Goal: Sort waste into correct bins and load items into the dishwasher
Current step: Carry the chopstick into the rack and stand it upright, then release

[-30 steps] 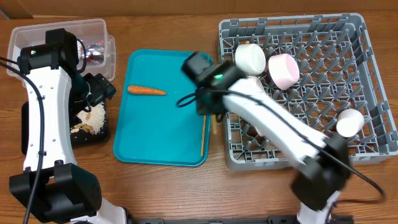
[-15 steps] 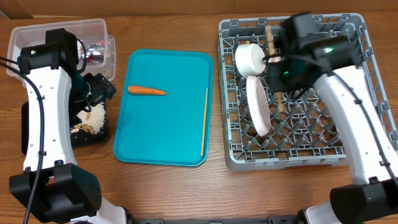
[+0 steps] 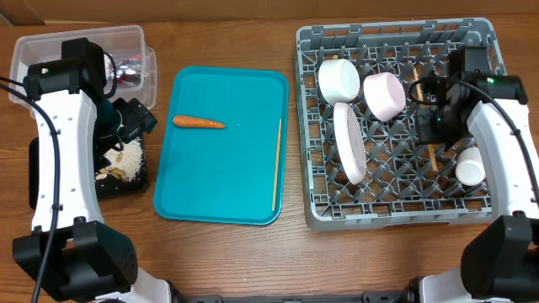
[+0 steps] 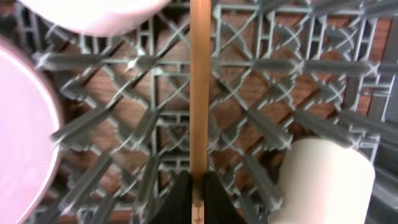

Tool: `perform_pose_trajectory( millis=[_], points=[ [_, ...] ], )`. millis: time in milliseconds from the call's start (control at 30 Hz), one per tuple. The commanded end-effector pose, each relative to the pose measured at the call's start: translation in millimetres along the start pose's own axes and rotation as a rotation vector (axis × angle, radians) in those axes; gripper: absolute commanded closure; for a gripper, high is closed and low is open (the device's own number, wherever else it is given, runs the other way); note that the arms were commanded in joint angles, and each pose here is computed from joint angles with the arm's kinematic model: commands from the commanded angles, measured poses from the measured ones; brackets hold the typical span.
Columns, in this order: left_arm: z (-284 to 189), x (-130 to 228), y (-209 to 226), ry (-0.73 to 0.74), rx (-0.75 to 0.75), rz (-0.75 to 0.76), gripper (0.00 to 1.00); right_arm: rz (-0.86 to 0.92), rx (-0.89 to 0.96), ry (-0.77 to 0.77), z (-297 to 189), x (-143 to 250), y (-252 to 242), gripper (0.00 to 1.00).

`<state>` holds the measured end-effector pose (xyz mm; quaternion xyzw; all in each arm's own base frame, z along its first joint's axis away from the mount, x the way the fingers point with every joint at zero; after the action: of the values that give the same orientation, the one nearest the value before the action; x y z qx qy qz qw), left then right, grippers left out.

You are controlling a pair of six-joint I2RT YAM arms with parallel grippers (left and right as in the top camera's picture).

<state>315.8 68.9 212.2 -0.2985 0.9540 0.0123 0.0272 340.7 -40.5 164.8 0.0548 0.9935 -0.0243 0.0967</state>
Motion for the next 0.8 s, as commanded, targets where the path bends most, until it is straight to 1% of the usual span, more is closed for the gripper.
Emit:
perform_pose_trajectory(
  millis=[0,200,467,633,667,733,767],
  points=[
    [-3,1,-2,-0.008,0.008,-0.003,0.00,-0.027,0.021,-0.025,7,0,-4,0.96],
    [-3,1,-2,-0.007,0.008,-0.003,0.00,-0.025,0.066,-0.059,13,-6,-10,0.96],
    [-3,1,-2,-0.007,0.007,-0.003,0.00,-0.024,0.104,-0.051,18,-6,-16,0.96],
    [-3,1,-2,-0.007,0.007,0.000,0.00,-0.026,0.103,-0.016,33,-6,-15,0.95],
    [-3,1,-2,-0.007,0.008,0.000,0.00,-0.027,0.103,-0.009,36,-6,-15,0.92],
    [-3,1,-2,-0.007,0.007,0.001,0.00,-0.028,0.107,-0.004,40,-7,-16,0.72],
    [-3,2,-2,-0.005,0.006,0.001,0.00,-0.027,0.110,-0.005,40,-8,-16,0.60]
  ],
)
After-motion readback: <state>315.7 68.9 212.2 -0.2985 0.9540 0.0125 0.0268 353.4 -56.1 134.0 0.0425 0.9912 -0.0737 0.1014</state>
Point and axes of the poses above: each gripper's point midway between its finger pads, its own z axis out along the fingers, its own y axis along the line the jaws close on, x = y × z, the point moved 3 cm from there along -z, back along the fingers, and after that the axes turned 11 degrees about z, right-handed, at the moved point
